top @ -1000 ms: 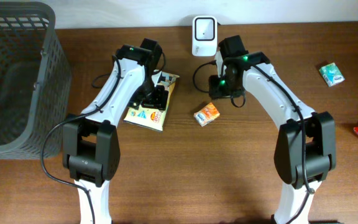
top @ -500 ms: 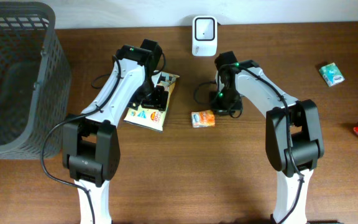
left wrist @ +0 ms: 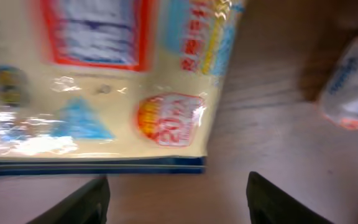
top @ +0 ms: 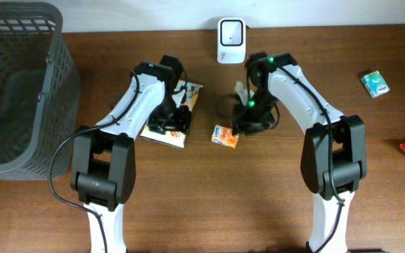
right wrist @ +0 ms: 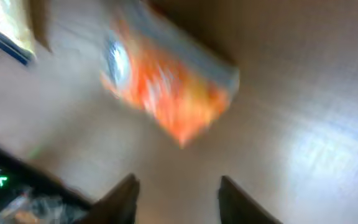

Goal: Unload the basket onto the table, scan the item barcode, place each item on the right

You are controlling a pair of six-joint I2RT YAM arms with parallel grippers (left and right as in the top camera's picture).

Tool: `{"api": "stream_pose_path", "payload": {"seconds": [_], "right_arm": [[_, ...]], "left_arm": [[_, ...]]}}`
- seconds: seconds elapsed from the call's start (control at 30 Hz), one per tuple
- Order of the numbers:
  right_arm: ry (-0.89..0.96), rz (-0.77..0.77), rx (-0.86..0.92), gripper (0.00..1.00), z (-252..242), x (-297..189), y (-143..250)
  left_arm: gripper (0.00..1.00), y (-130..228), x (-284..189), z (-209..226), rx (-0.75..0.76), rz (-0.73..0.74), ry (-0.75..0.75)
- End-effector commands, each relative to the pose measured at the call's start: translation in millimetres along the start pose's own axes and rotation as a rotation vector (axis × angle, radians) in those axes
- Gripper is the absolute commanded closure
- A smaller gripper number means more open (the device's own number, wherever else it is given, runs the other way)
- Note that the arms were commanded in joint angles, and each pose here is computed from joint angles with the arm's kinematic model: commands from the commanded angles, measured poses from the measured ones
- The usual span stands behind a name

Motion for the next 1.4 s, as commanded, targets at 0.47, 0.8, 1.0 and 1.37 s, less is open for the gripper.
{"api": "stream_pose_path", "payload": {"seconds": [0.47, 0.8, 1.0, 1.37], "right_arm": [[-0.202, -0.162, 0.197, 0.43, -92.6, -57.5, 8.0], [-0.211, -0.148, 0.201, 0.40, -111.6, -64.6, 20.5], [-0.192, -0.143, 0.202, 0.39, -113.0, -64.3, 21.0], [-0.165, -0.136, 0.204, 0.39, -114.7, -63.9, 21.6]], "left_arm": [[0.12, 7.4, 51.3, -77.1, 0.092, -0.060, 0.368], [0.28, -1.3, 60.7, -77.7, 0.097, -0.091, 0.375], [0.61, -1.2, 91.2, -73.0, 0.057, -0.016, 0.356], [1.00, -1.1, 64.0, -74.6, 0.017, 0.052, 0.266]]}}
Point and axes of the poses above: each gripper's point midway between its finger pads, its own x axis out along the fingers, its own z axis along the line the jaws close on, y = z × x, the point moved 10 cm from there along -x, back along the fingers, and after that the axes turned 1 degree about -x, right-handed, at the moved point
